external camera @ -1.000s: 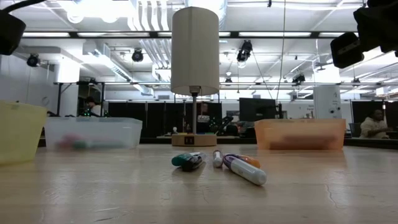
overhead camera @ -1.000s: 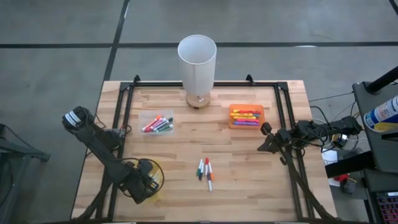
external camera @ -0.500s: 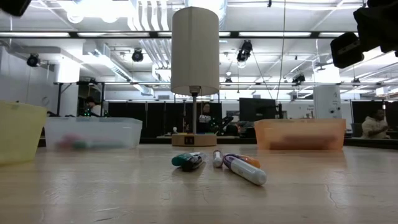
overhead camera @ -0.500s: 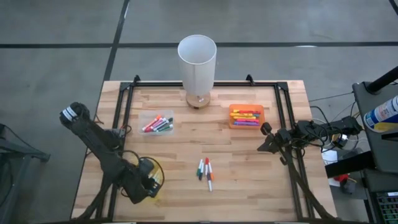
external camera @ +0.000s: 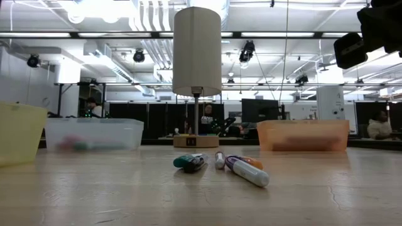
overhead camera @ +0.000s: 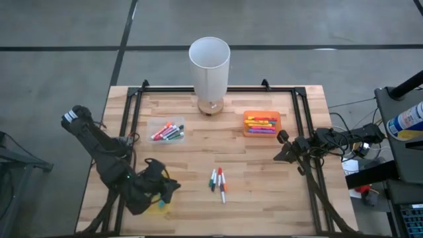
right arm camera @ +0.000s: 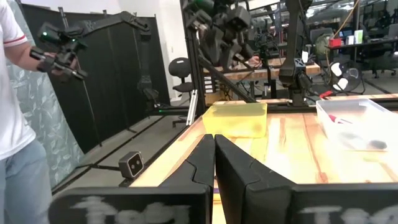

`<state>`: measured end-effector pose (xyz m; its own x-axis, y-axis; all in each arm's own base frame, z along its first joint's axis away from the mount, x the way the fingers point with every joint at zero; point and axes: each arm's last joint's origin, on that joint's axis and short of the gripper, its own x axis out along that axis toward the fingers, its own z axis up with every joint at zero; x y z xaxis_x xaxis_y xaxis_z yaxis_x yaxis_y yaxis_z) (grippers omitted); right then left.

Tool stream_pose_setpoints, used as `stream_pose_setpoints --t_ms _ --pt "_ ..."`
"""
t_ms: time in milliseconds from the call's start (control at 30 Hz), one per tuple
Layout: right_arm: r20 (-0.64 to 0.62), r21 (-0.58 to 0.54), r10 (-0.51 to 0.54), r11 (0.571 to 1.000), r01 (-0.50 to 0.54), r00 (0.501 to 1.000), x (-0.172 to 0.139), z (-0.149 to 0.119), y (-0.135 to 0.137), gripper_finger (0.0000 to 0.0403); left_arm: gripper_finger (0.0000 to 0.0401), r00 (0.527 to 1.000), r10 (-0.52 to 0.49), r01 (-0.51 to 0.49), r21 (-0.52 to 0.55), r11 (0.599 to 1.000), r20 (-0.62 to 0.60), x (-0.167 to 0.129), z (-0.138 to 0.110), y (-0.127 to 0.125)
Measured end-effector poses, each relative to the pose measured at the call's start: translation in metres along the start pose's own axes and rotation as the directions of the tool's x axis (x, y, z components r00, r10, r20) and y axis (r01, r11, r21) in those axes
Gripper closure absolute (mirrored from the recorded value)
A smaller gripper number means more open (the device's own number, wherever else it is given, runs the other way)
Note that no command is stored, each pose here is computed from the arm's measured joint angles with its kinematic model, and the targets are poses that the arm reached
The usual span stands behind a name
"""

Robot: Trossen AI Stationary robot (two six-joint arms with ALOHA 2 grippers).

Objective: Pick & Place Markers
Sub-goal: Put the small black highlighter pen into the yellow bin

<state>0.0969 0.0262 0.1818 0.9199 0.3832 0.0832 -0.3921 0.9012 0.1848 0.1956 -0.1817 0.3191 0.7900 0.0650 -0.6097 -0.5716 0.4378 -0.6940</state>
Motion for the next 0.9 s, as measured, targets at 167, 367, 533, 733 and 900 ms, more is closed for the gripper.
stream_pose_setpoints --t_ms 167,367,533,733,900 --pt "0.000 0.000 0.000 1.000 0.000 1.000 0.000 0.000 0.000 0.0394 0.0270 0.999 -0.044 0.044 -0.004 0.999 0.014 0.004 0.005 -0.006" --pt "0.000 0.000 0.000 1.000 0.000 1.000 0.000 0.000 0.000 0.0394 0.0270 0.997 -0.070 0.071 -0.038 0.997 0.034 0.009 0.011 -0.010" --pt "0.000 0.000 0.000 1.000 0.000 1.000 0.000 0.000 0.000 0.0394 0.0270 0.995 -0.097 0.098 -0.041 0.994 0.038 0.010 0.012 -0.014" --pt "0.000 0.000 0.000 1.000 0.000 1.000 0.000 0.000 0.000 0.0394 0.0270 0.993 -0.107 0.109 -0.048 0.993 0.049 0.010 0.012 -0.015" --pt "0.000 0.000 0.000 1.000 0.000 1.000 0.000 0.000 0.000 0.0394 0.0270 0.990 -0.130 0.134 -0.067 0.989 0.061 0.014 0.010 -0.019"
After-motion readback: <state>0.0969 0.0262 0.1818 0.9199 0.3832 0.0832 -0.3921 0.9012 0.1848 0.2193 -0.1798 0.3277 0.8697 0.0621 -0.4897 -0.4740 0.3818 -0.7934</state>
